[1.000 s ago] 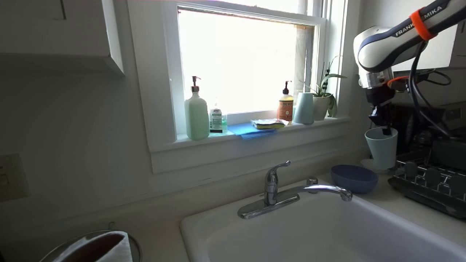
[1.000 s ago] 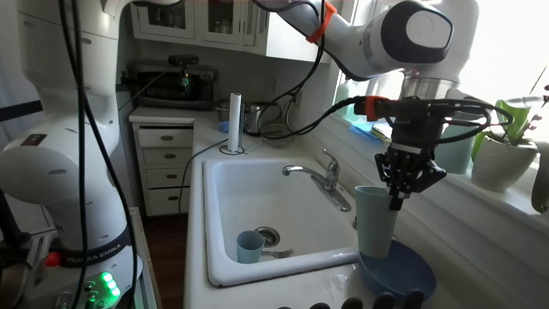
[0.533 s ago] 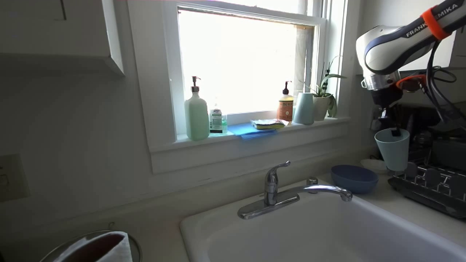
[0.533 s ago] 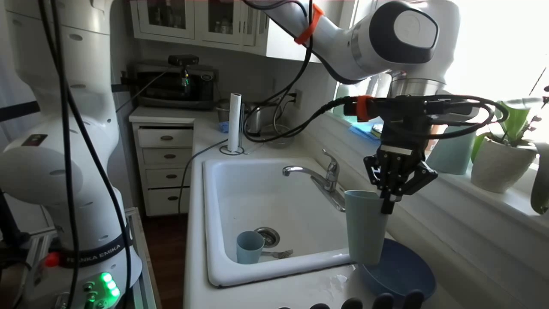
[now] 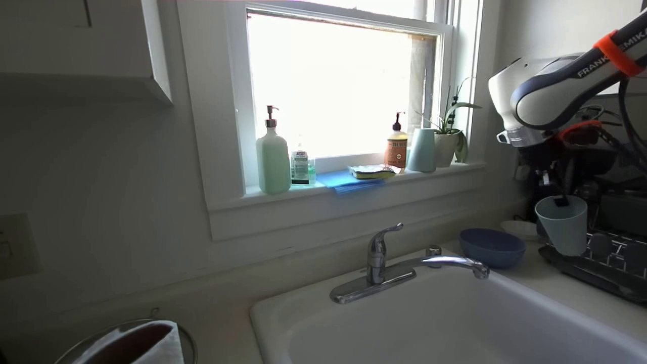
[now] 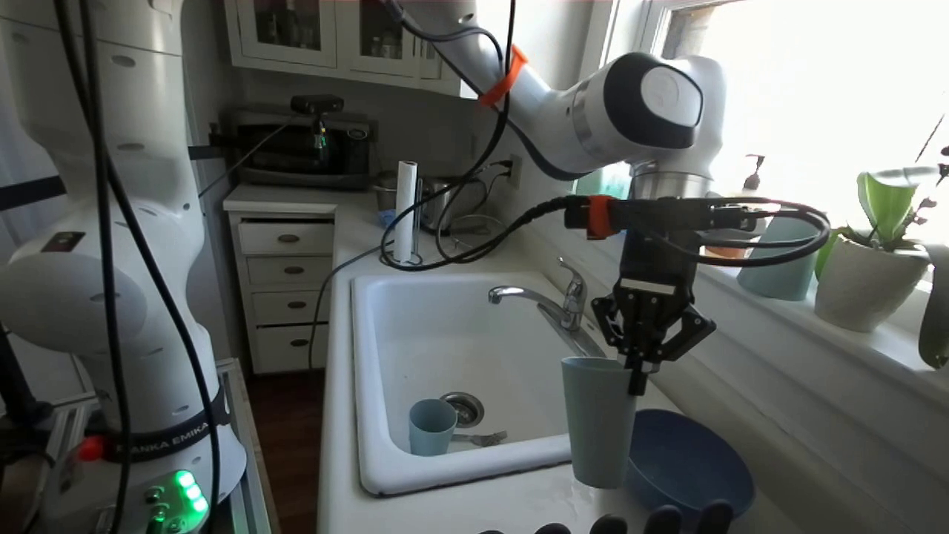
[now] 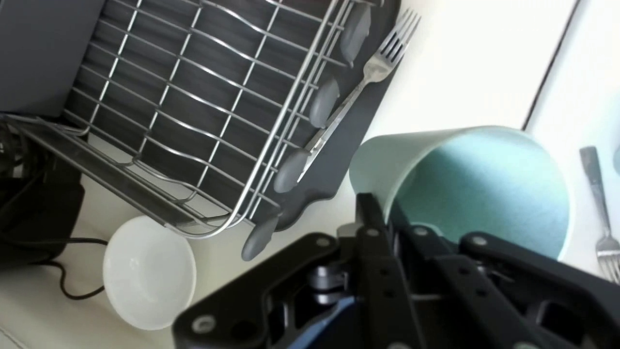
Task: Put the grey cup on the window edge
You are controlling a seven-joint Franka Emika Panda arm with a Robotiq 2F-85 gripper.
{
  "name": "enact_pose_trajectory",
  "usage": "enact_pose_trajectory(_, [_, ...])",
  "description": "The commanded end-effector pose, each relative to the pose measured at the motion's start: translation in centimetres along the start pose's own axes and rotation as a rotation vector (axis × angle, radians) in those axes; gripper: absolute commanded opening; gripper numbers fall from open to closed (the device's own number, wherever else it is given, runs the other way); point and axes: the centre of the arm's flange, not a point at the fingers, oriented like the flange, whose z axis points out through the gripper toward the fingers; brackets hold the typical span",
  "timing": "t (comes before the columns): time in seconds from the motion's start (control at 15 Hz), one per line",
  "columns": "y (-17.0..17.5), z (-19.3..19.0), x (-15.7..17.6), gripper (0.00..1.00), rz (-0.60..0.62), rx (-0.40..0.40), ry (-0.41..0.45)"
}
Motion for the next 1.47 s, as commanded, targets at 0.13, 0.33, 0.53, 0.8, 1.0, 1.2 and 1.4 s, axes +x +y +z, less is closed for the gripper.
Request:
enact_pose_trajectory(0.13, [-5.2, 2.8, -3.7, 0.01, -0.223, -0.142, 0.024])
enact_pose_trajectory(0.33, [-7.1, 4.2, -4.5, 0.01, -0.297, -0.238, 0.032])
enact_pose_trajectory(0.53, [-8.7, 5.7, -4.8, 0.01, -0.355, -0.316, 0.075])
enact_pose_trajectory(0.8, [-11.6, 7.4, -4.8, 0.01, -0.412, -0.408, 0.148])
enact_pose_trajectory(1.0, [-14.0, 8.8, -4.5, 0.01, -0.432, -0.456, 0.19])
enact_pose_trajectory(1.2, [-16.1, 9.7, -4.4, 0.01, -0.448, -0.493, 0.229])
enact_pose_trajectory(1.4, [-17.6, 10.3, -4.0, 0.01, -0.45, -0.537, 0.265])
